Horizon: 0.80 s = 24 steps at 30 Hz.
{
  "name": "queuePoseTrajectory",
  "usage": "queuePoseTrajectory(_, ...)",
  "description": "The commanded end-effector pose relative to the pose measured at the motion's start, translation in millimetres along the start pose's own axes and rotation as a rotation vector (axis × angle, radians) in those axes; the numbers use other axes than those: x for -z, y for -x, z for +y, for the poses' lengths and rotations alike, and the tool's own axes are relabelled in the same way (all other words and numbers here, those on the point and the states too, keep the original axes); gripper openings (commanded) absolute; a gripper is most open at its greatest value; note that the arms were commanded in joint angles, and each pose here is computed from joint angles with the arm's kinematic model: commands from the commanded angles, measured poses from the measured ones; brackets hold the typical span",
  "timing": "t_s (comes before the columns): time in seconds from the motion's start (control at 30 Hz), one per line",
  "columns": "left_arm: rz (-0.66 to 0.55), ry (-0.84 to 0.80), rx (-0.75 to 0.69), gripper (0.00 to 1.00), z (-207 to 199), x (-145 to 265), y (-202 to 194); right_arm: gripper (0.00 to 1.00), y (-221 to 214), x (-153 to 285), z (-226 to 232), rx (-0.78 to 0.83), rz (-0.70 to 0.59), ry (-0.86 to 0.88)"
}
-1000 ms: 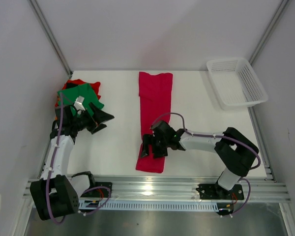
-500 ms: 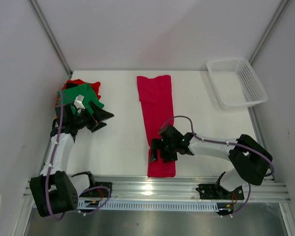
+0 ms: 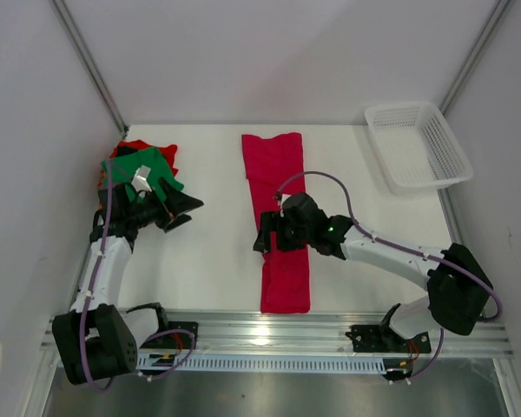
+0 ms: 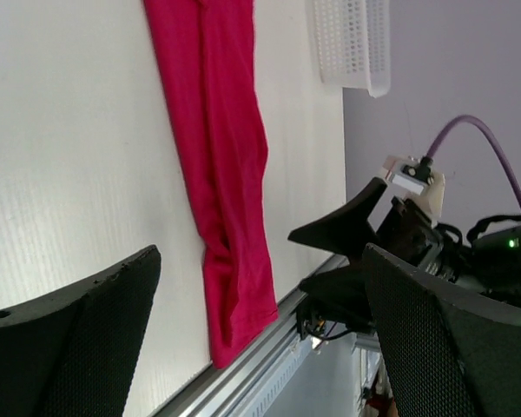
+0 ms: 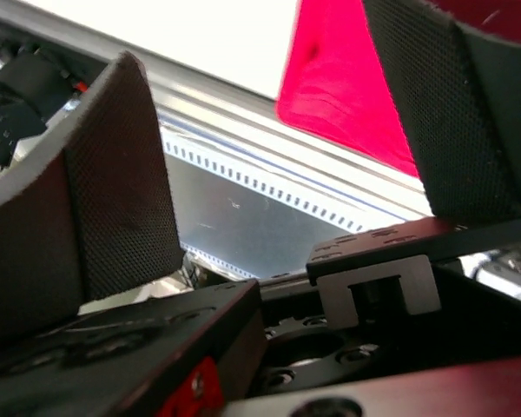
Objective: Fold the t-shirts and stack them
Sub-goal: Grab the bottom of the folded rectangular tshirt with both arms
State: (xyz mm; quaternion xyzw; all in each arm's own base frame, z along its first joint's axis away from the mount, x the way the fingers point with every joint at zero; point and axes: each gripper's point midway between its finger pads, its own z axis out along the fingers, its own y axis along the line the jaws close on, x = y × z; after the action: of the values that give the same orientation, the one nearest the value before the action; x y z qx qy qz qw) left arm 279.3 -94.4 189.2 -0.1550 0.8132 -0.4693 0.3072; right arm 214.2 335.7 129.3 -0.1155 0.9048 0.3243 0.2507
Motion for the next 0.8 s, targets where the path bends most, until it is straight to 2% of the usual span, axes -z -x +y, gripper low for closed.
queuePoseTrajectory(0.0, 0.019, -0.171, -0.143, 1.00, -38, 2, -7, 0.87, 6, 22, -27, -0.041, -0.049, -0.128)
queuePoseTrajectory(0.07, 0.082, -0.243, -0.100, 0.99, -47, -1, -26, 0.89, -8, 33, -50, -0.101, -0.050, -0.201)
queuePoseTrajectory(0.23, 0.195, -0.358, -0.085, 0.99, -62, -16, -71, 0.89, -54, 51, -78, -0.240, -0.039, -0.192)
queuePoseTrajectory(0.33, 0.295, -0.362, -0.097, 0.99, -62, -25, -108, 0.89, -60, 68, -83, -0.309, -0.083, -0.170)
queuePoseTrajectory(0.47, 0.375, -0.326, -0.070, 1.00, -43, -34, -147, 0.89, -81, 78, -82, -0.363, -0.065, -0.100)
queuePoseTrajectory(0.6, 0.399, -0.332, -0.016, 1.00, -44, -39, -160, 0.88, -107, 73, -89, -0.409, -0.024, -0.061)
queuePoseTrajectory(0.77, 0.411, -0.327, -0.029, 1.00, -51, -39, -165, 0.88, -132, 68, -86, -0.451, 0.040, 0.018)
